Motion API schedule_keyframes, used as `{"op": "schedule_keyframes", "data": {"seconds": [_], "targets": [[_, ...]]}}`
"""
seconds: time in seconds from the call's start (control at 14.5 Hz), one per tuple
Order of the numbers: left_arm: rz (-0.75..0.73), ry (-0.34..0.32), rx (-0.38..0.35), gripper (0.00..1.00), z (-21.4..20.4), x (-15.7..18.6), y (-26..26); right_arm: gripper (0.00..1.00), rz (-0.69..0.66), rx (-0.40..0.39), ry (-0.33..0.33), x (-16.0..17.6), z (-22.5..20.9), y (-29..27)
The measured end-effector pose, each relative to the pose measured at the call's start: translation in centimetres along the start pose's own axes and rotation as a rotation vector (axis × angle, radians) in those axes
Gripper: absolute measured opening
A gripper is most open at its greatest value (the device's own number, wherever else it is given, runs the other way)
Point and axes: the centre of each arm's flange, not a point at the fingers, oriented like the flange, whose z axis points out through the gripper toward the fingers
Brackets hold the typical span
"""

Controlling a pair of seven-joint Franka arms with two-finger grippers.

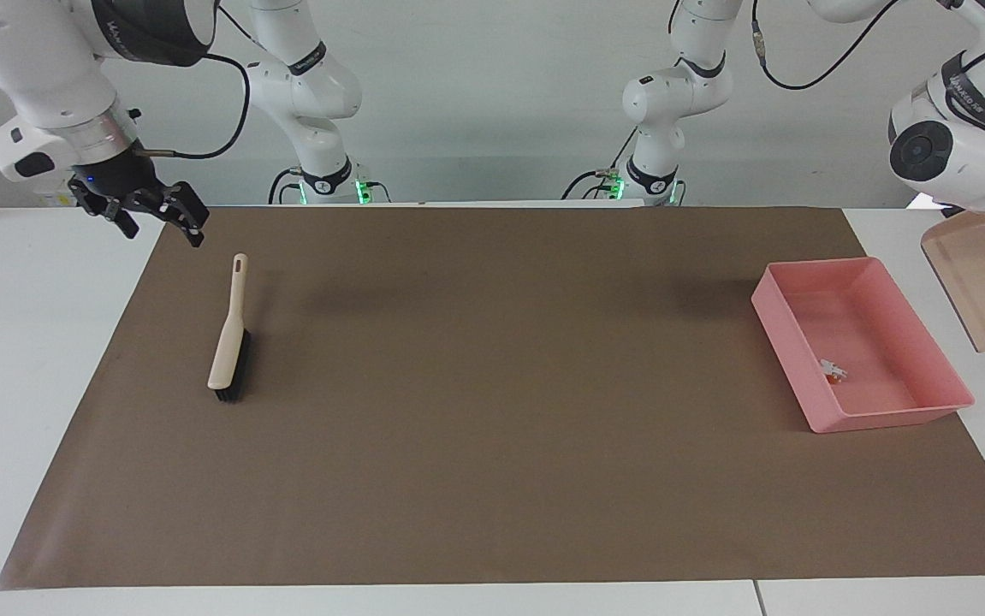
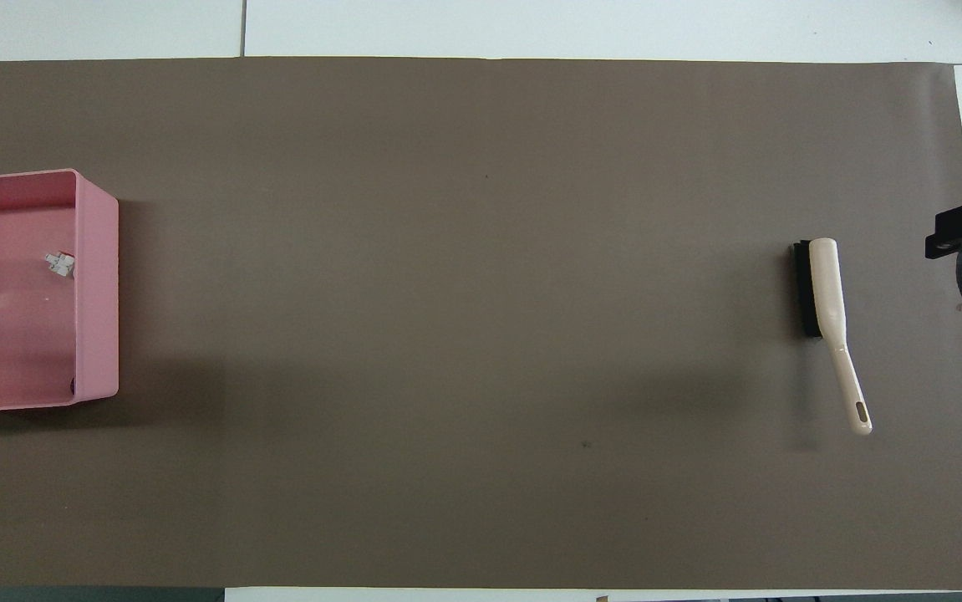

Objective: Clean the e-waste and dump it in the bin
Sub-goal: 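Bring the emptied dustpan back onto the table with the left gripper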

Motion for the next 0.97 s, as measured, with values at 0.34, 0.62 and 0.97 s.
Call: {"op": "schedule_keyframes", "data": {"seconds": [0.34, 0.62, 0.97], "targets": [[-0.002, 0.145, 0.012, 0.33, -1.9, -0.8, 0.7, 1.0, -0.017, -0.004, -0.035, -0.5, 0.0, -1.0], [-0.04, 0.359, 0.038, 0.33, -4.5, 1.0, -0.3, 1.0, -0.023, -0.004, -0.043, -0.6, -0.1, -1.4], [-0.05, 0.654, 0.02, 0.33, -8.6, 5.9, -0.8, 1.0, -0.024, -0.004, -0.055, -1.2, -0.2, -1.4]]}}
